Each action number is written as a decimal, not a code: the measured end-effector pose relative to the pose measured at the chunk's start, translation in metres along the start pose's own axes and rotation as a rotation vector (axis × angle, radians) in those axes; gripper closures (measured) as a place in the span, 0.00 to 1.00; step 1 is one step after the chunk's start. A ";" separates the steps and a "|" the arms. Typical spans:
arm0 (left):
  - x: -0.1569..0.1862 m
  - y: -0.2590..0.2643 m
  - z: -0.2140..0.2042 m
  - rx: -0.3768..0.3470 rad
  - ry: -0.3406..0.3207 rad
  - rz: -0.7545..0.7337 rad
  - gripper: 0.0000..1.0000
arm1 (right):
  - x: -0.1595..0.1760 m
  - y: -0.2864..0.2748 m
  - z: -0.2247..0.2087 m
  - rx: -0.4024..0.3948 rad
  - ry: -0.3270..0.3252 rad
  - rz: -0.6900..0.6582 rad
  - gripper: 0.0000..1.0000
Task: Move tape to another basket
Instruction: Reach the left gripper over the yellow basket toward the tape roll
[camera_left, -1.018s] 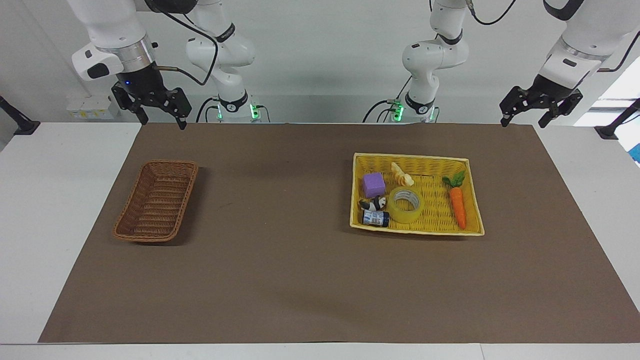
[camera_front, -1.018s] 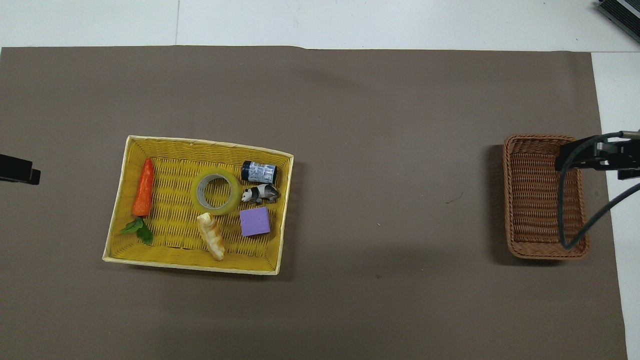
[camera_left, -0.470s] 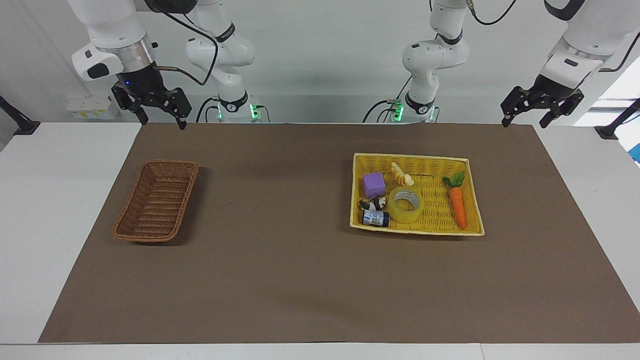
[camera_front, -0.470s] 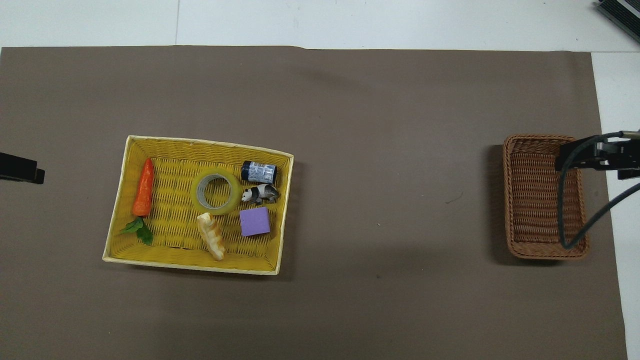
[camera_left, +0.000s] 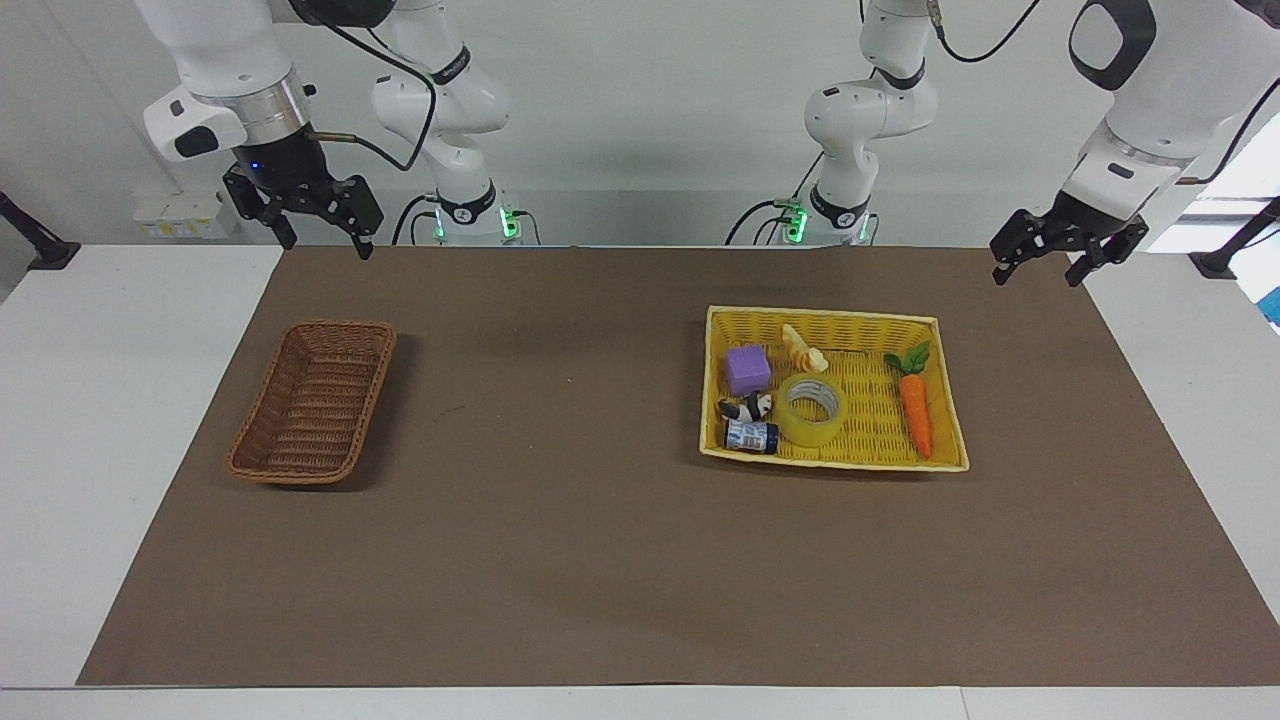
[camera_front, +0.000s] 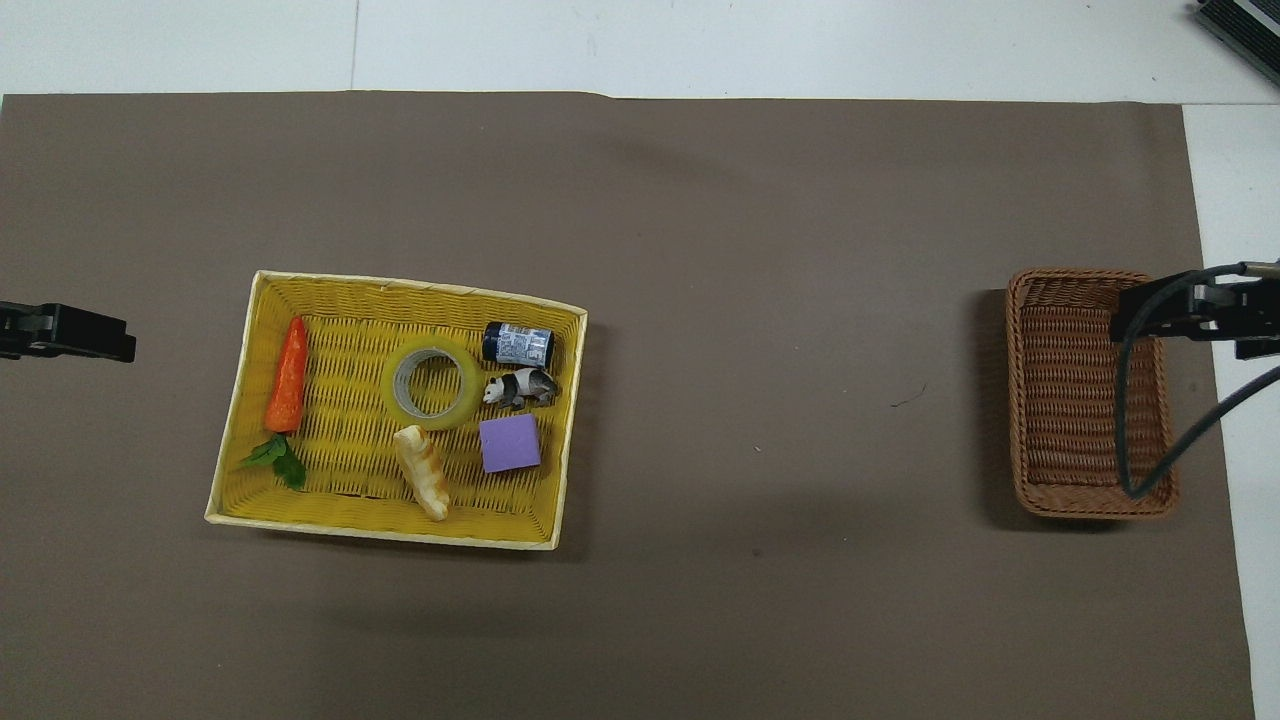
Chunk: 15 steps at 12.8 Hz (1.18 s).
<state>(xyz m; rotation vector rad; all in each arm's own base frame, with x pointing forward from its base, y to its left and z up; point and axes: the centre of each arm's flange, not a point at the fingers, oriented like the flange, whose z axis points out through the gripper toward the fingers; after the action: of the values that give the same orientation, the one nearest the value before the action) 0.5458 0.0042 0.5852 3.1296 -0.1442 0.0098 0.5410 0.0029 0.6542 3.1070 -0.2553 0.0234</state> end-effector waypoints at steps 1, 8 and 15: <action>0.002 0.001 0.013 0.001 0.007 0.001 0.00 | 0.000 0.000 0.000 0.000 0.000 0.000 0.00; 0.015 0.034 0.081 0.001 0.076 -0.020 0.00 | 0.000 0.000 0.000 0.000 0.000 0.000 0.00; 0.037 0.130 0.175 -0.039 0.094 -0.081 0.00 | 0.000 0.000 0.000 0.000 0.000 0.000 0.00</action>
<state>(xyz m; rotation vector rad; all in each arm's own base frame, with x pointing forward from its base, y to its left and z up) 0.5715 -0.1303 0.4119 3.0860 -0.0173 0.1511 0.5410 0.0029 0.6542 3.1070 -0.2553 0.0234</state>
